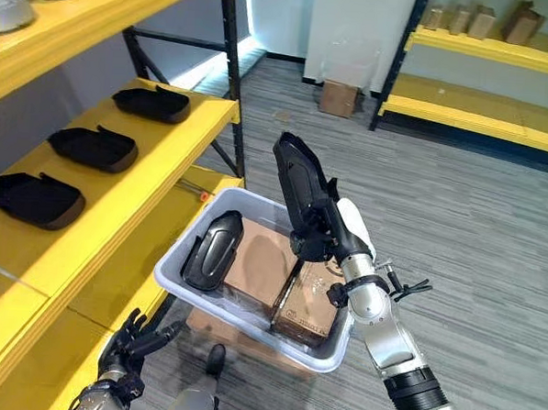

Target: Move parts from the plastic box to the shelf.

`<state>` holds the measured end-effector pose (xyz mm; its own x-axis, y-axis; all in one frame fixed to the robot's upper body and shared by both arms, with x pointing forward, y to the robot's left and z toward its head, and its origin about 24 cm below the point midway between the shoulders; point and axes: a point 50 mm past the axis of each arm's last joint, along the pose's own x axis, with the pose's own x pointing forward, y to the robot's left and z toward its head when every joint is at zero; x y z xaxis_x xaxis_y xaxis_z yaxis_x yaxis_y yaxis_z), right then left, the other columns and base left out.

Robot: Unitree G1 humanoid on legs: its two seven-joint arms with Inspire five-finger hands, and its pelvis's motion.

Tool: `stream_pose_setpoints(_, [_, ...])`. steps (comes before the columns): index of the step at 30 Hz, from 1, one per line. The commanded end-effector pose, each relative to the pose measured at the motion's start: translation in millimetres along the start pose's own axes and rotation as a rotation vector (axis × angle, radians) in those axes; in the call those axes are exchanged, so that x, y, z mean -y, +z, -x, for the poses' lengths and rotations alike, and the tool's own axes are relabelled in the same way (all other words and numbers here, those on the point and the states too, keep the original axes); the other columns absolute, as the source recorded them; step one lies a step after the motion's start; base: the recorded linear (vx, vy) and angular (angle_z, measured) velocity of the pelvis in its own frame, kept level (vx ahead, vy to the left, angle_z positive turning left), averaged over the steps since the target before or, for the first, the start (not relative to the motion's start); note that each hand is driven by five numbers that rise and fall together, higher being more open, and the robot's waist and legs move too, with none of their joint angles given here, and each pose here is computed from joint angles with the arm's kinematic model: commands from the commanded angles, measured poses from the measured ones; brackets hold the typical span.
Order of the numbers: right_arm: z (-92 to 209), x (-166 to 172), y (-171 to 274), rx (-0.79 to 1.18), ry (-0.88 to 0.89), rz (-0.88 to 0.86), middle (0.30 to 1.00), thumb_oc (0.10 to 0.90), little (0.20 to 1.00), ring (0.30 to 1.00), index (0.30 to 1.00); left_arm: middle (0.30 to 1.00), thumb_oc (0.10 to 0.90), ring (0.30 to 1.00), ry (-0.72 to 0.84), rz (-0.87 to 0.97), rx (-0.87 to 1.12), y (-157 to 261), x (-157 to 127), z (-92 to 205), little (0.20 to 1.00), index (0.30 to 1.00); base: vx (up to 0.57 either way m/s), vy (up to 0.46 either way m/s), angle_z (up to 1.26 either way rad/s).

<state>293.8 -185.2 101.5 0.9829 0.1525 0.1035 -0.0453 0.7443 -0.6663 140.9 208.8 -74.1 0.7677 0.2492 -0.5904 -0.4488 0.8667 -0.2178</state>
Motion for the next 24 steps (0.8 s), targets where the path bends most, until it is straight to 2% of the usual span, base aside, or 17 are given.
stream_pose_setpoints(1, [-22,40,87,0.425,-0.179,-0.022,0.300,0.400,0.300,0.300,0.300,1.000,0.900,1.000,-0.115,0.009,0.214,51,23,-12,1.000,1.000,-0.12,-0.058,0.47])
stream_pose_setpoints(4, [-20,50,91,0.449,-0.218,0.043,0.300,0.400,0.300,0.300,0.300,1.000,0.900,1.000,-0.122,-0.011,0.209,51,24,-16,1.000,1.000,-0.21,-0.131,1.12])
stream_pose_setpoints(9, [-11,53,79,0.414,-0.263,0.035,0.300,0.400,0.300,0.300,0.300,1.000,0.900,1.000,-0.161,-0.018,0.218,54,29,-13,1.000,1.000,-0.04,-0.008,1.28])
stream_pose_setpoints(15, [-2,71,72,0.387,-0.340,0.045,0.300,0.400,0.300,0.300,0.300,1.000,0.900,1.000,-0.214,-0.048,0.235,61,39,-14,1.000,1.000,-0.04,0.179,0.91])
stream_pose_setpoints(18, [6,76,59,0.333,-0.373,0.057,0.300,0.400,0.300,0.300,0.300,1.000,0.900,1.000,-0.221,-0.071,0.226,58,37,-14,1.000,1.000,0.05,0.362,1.56])
stream_pose_setpoints(24, [11,74,55,0.319,-0.390,0.040,0.300,0.400,0.300,0.300,0.300,1.000,0.900,1.000,-0.200,-0.107,0.243,62,26,-12,1.000,1.000,0.06,0.261,0.37])
